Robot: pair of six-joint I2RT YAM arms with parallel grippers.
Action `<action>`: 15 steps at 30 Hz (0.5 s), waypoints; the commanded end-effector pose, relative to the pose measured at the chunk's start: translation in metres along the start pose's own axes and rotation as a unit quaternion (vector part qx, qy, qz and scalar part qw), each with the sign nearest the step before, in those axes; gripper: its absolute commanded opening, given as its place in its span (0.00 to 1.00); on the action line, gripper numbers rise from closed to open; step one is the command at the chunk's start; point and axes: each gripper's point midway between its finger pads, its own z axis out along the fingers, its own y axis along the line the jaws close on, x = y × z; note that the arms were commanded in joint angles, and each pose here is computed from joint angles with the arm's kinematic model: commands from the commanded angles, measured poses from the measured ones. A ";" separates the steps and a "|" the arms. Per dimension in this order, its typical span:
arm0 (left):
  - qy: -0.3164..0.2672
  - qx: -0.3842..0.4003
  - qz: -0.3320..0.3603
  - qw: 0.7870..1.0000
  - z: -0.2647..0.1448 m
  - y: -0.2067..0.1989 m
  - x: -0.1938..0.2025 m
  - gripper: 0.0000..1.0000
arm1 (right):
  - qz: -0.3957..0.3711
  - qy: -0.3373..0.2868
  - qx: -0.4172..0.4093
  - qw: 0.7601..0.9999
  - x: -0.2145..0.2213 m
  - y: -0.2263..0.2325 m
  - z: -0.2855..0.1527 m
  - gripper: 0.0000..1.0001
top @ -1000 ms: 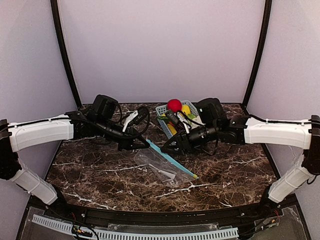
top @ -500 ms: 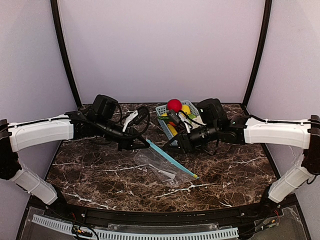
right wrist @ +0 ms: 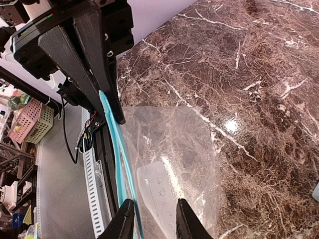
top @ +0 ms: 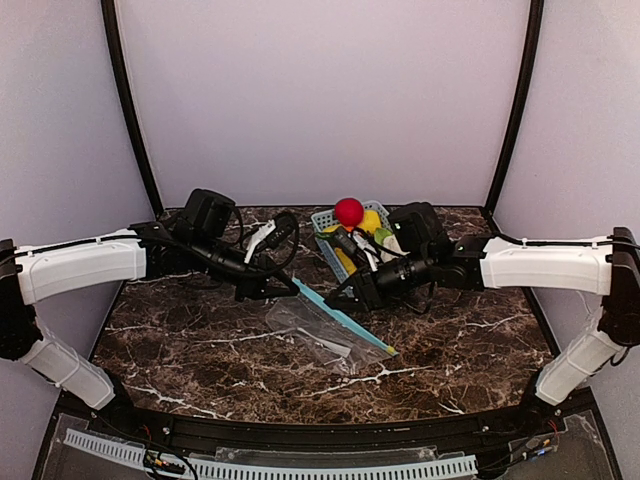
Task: Place the food in the zip-top bag and seal the zipper
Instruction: Pass from the left arm to the right
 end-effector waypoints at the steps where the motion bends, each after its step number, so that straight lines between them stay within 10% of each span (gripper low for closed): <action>1: -0.011 0.006 0.018 1.000 -0.008 -0.011 -0.011 0.01 | -0.002 0.004 -0.018 1.000 0.003 0.001 0.003 0.27; 10: -0.011 0.002 0.017 1.000 -0.008 -0.010 -0.011 0.01 | -0.010 0.017 -0.056 0.998 0.006 0.015 0.009 0.22; 15: -0.011 -0.002 0.018 1.000 -0.009 -0.009 -0.011 0.01 | -0.018 0.008 -0.058 0.998 0.001 0.020 0.006 0.01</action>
